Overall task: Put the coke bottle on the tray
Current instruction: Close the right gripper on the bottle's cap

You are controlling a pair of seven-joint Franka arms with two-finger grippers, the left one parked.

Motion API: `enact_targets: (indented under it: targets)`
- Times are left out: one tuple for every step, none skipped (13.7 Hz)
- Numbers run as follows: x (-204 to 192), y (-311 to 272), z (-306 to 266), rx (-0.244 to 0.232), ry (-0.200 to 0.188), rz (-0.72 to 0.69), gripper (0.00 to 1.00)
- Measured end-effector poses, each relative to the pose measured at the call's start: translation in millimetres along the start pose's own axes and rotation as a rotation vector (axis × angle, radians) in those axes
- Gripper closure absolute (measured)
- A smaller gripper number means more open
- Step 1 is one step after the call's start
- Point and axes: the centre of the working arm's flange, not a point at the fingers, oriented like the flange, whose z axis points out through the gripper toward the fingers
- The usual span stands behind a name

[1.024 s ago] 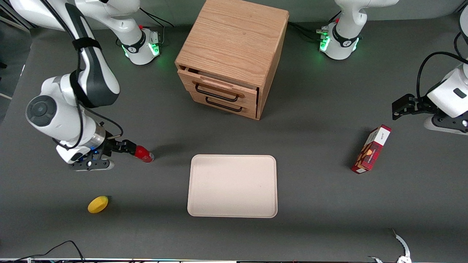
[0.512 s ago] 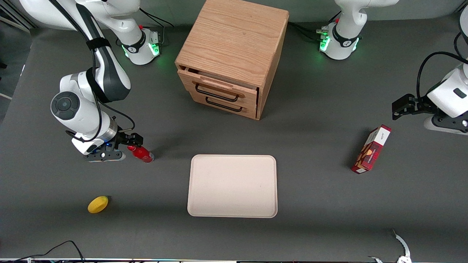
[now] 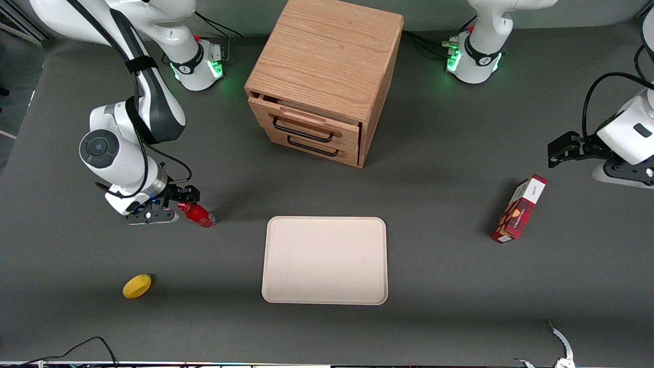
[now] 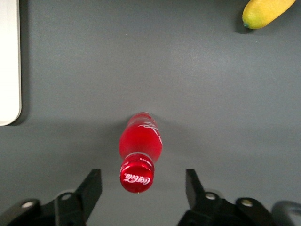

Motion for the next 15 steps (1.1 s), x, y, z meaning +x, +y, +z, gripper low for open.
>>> enact_targets:
  targets:
    - [0.1, 0.1, 0.0, 0.0, 0.001, 0.0, 0.36]
    - [0.2, 0.1, 0.0, 0.001, 0.002, 0.0, 0.47]
    - [0.2, 0.0, 0.3, 0.001, 0.004, 0.001, 0.54]
    - [0.1, 0.0, 0.9, 0.001, 0.005, 0.001, 0.56]
    - [0.0, -0.2, 1.7, 0.002, 0.005, 0.001, 0.56]
    - [-0.4, -0.2, 2.5, 0.002, 0.005, 0.001, 0.64]
    - [-0.6, -0.3, 2.9, 0.002, 0.006, 0.001, 0.64]
    - [-0.6, -0.6, 3.0, 0.002, 0.007, 0.001, 0.68]
    - [-0.6, -0.7, 3.0, 0.002, 0.007, 0.001, 0.68]
    - [-0.6, -0.8, 3.0, 0.002, 0.007, 0.001, 0.68]
    - [-0.6, -0.9, 3.0, 0.002, 0.008, 0.001, 0.68]
    - [-0.6, -1.1, 2.9, 0.002, 0.008, 0.001, 0.68]
    - [-0.6, -1.2, 2.7, 0.002, 0.008, 0.0, 0.68]
    - [-0.6, -1.4, 2.0, 0.002, 0.007, 0.0, 0.68]
    - [-0.6, -1.3, -0.7, 0.0, 0.003, 0.0, 0.68]
